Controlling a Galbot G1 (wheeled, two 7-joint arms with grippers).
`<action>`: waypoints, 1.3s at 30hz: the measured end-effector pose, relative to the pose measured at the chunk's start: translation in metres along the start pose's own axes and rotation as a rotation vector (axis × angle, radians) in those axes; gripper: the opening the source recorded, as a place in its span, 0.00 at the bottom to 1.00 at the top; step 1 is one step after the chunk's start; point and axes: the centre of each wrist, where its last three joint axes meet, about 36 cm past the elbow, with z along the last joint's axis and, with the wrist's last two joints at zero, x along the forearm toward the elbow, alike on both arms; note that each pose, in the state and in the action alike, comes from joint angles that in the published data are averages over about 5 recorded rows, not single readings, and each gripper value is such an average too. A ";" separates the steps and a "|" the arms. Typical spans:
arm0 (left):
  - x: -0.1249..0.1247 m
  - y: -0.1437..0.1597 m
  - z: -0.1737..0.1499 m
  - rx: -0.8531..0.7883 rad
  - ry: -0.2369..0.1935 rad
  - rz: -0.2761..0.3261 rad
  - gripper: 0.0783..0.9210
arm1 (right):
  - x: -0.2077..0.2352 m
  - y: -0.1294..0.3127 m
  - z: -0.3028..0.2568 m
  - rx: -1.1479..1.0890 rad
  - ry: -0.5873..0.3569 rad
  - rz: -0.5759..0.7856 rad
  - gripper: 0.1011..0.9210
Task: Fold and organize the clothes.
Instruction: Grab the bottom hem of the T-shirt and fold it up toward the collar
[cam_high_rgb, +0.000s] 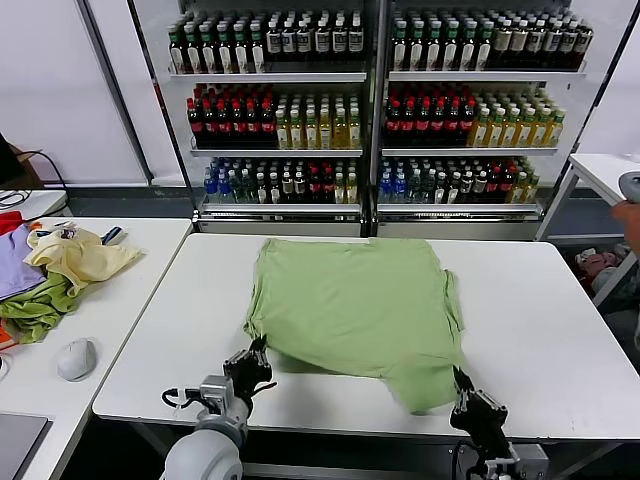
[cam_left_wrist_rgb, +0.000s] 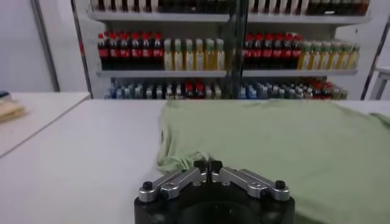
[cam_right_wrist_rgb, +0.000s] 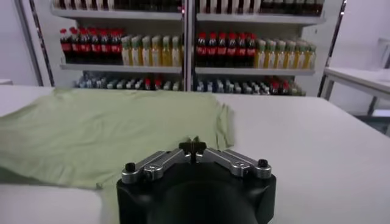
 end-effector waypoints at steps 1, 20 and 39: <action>-0.003 0.001 -0.001 -0.003 -0.003 0.001 0.01 | -0.005 -0.001 -0.001 0.000 -0.007 0.000 0.00; -0.088 0.012 -0.017 -0.049 -0.004 -0.006 0.01 | -0.116 -0.030 -0.012 0.042 -0.059 0.001 0.00; -0.138 0.019 -0.009 -0.118 0.062 -0.078 0.11 | -0.191 -0.024 -0.002 0.131 0.002 -0.003 0.14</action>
